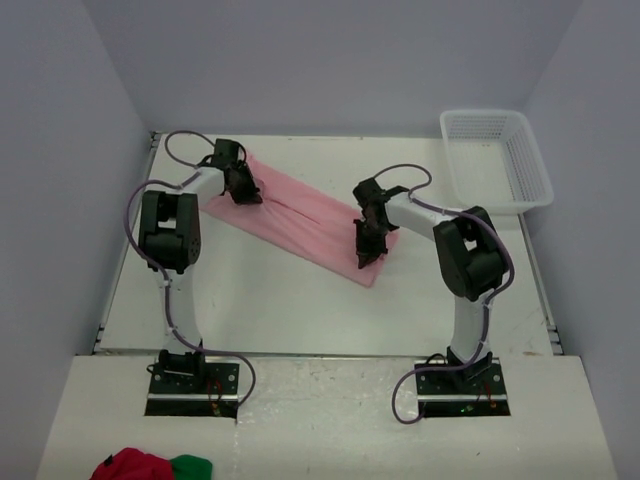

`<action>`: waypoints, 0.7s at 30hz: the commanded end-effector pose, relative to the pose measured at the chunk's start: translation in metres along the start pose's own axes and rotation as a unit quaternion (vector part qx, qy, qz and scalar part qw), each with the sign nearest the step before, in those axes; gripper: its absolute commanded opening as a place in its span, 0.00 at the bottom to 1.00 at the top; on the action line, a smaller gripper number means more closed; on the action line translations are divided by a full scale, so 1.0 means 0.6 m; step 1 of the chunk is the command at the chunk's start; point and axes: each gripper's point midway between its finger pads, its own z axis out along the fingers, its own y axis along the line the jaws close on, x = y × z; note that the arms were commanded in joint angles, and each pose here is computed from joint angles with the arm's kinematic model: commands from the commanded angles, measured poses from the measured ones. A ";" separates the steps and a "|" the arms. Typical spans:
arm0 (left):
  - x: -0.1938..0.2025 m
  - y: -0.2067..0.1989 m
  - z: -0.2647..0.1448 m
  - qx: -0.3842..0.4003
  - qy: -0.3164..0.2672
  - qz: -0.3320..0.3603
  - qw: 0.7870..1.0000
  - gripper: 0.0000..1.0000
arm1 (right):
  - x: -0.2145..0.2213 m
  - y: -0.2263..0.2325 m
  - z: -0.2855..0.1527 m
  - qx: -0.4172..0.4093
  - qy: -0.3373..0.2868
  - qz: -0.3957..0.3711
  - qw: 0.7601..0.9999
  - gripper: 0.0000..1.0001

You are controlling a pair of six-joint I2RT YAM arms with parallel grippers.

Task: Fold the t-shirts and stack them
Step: Rotate the tshirt 90 degrees

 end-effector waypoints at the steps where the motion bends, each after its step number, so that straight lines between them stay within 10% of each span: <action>1: 0.001 -0.004 0.035 0.007 0.009 0.032 0.999 0.00 | 0.057 0.016 -0.006 0.008 0.017 -0.016 1.000 0.00; 21: 0.108 -0.243 0.083 0.238 0.101 0.193 0.947 0.00 | 0.222 0.215 0.015 -0.030 0.047 -0.141 0.988 0.00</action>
